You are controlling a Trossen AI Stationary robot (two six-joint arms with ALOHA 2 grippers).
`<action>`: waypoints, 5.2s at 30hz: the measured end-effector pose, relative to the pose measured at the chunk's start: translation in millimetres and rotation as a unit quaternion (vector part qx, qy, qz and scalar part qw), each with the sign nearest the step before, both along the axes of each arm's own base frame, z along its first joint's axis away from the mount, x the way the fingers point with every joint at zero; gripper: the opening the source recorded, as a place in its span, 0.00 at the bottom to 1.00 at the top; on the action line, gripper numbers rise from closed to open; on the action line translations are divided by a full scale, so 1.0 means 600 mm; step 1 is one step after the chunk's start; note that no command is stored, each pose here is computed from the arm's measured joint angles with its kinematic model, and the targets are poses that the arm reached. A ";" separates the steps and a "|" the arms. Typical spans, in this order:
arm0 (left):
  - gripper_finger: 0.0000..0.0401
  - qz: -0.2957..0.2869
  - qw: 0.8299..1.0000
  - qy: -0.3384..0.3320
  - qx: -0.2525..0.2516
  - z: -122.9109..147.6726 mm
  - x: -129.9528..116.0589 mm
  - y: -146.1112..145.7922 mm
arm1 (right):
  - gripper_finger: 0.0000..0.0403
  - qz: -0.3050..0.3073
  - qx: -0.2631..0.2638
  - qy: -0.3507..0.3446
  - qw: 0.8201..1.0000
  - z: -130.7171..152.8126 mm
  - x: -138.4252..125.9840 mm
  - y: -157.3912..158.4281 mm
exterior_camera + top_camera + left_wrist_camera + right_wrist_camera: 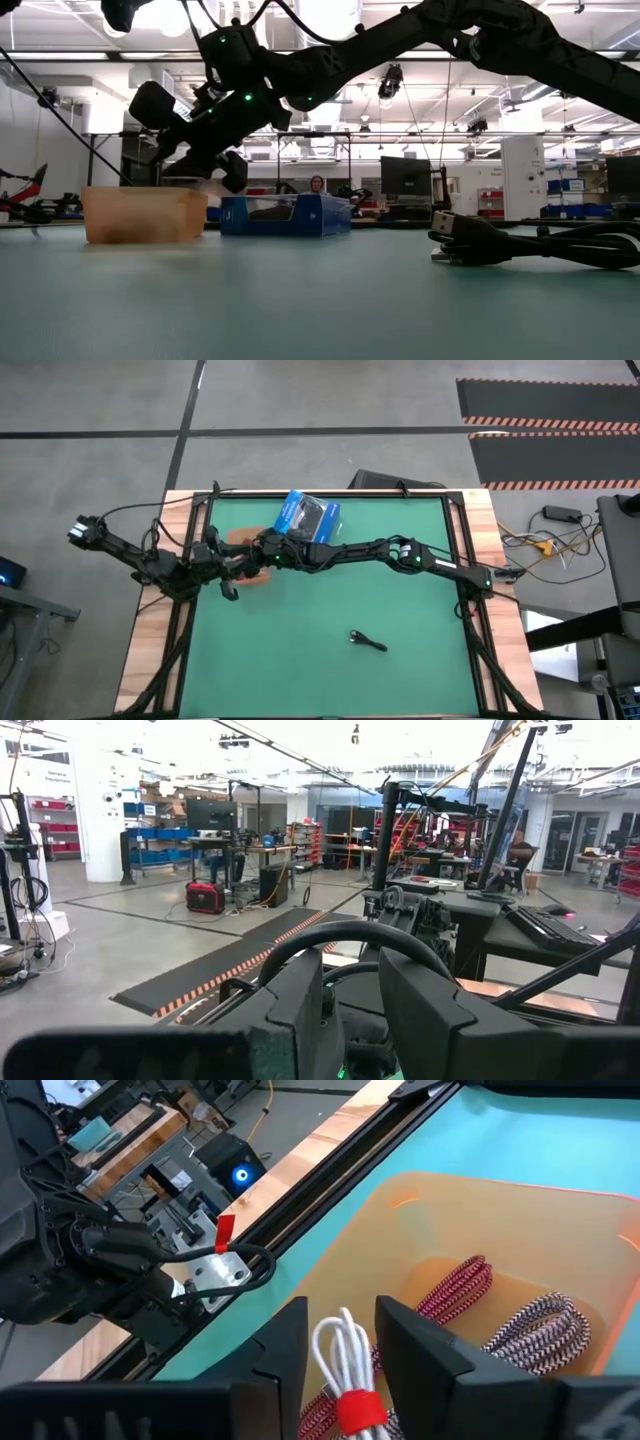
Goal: Pick and place USB-C Cables
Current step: Put the black charger cable into the orange bin
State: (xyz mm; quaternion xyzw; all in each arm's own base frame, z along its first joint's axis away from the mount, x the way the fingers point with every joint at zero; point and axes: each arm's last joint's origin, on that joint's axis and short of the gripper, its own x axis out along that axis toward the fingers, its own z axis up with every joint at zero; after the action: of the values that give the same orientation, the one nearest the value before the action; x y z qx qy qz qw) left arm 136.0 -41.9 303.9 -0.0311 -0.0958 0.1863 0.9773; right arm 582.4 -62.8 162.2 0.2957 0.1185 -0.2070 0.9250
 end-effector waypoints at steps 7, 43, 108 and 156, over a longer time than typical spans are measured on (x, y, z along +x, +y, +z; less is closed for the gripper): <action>0.22 -0.001 1.000 0.000 0.000 0.000 0.000 0.000 | 0.31 0.002 -0.006 0.003 1.000 0.000 0.000 0.000; 0.22 -0.002 1.000 0.012 0.003 -0.006 0.007 -0.004 | 0.18 0.235 -0.176 0.279 0.914 0.186 -0.168 0.141; 0.22 -0.052 0.998 0.028 -0.009 -0.044 0.302 -0.148 | 0.15 0.170 -0.448 -0.065 0.875 0.108 -0.647 0.117; 0.22 -0.059 0.998 0.035 -0.005 -0.054 0.324 -0.157 | 0.15 0.423 -0.232 0.141 0.865 0.003 -0.633 0.284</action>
State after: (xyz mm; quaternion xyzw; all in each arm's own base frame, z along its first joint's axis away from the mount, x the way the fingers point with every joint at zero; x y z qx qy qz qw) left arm 330.2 -136.4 271.4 -0.0349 -0.0584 0.1302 0.9892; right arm 202.8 107.3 163.8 -0.0384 0.3103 0.1429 0.9391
